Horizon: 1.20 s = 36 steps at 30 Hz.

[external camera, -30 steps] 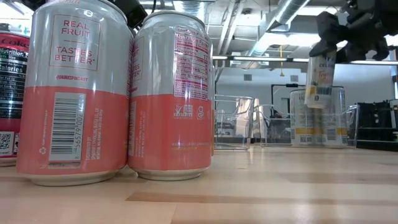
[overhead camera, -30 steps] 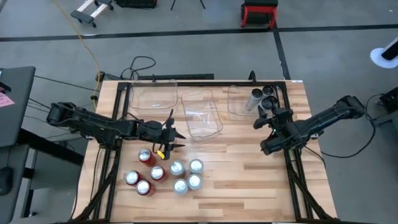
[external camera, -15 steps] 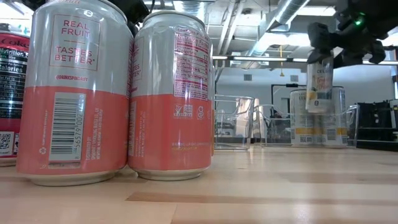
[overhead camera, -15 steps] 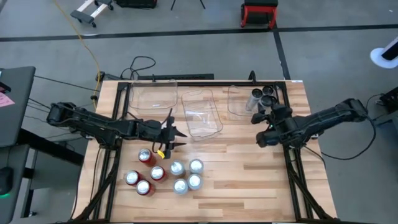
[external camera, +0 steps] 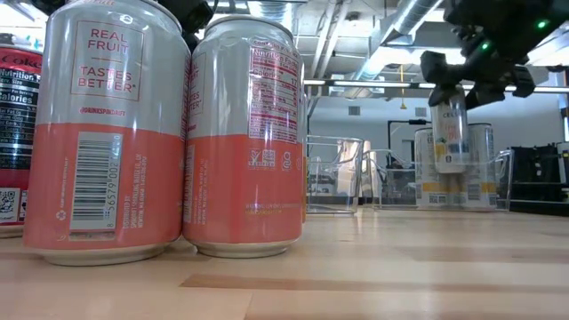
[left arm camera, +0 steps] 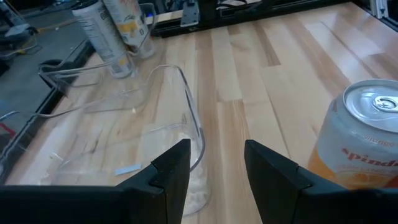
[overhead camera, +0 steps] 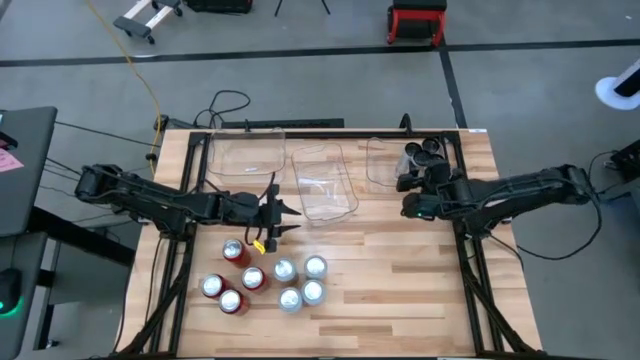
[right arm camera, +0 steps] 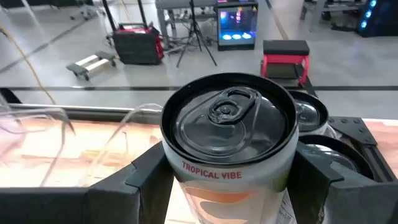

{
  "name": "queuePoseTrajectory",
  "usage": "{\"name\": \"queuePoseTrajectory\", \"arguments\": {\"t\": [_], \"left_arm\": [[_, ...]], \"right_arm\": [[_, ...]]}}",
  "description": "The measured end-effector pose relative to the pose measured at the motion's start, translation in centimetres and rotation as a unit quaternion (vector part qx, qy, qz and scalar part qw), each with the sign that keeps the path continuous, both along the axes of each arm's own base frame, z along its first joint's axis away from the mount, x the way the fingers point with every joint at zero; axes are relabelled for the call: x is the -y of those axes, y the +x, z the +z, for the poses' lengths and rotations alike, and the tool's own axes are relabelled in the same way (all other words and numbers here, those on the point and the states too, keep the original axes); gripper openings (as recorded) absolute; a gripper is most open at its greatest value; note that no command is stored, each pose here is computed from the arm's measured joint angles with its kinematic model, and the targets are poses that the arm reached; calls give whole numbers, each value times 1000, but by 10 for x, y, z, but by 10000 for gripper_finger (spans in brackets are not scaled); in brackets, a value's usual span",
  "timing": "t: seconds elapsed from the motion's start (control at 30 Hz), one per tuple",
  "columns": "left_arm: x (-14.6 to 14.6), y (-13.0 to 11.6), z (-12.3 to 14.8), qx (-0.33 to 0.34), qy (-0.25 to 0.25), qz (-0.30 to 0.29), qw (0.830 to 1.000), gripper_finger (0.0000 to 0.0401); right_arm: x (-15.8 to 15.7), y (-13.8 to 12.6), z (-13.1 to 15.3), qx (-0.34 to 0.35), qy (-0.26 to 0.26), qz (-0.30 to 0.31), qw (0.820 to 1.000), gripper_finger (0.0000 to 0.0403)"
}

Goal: Sort soda cans
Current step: Put the black and white soda can in the right transparent bin

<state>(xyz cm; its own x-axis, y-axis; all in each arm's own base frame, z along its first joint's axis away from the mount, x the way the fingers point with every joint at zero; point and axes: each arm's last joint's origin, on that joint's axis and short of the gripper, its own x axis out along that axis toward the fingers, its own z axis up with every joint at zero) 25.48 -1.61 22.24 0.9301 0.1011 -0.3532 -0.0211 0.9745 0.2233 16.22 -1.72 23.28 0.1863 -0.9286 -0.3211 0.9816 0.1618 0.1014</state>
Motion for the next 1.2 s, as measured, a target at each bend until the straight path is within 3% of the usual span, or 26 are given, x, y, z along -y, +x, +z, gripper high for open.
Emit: {"name": "queuePoseTrajectory", "arguments": {"t": [0.4,0.8,1.2], "left_arm": [[0,0,-1,-4,4,-2,1000,148],[0,-1,-2,-12,-1,0,1000,148],[0,-1,-1,-6,-9,2,1000,148]], "right_arm": [[11,28,-29,-74,39,-11,996,253],[14,41,-44,-89,64,-9,994,256],[15,39,-42,-68,73,-16,995,312]]}}
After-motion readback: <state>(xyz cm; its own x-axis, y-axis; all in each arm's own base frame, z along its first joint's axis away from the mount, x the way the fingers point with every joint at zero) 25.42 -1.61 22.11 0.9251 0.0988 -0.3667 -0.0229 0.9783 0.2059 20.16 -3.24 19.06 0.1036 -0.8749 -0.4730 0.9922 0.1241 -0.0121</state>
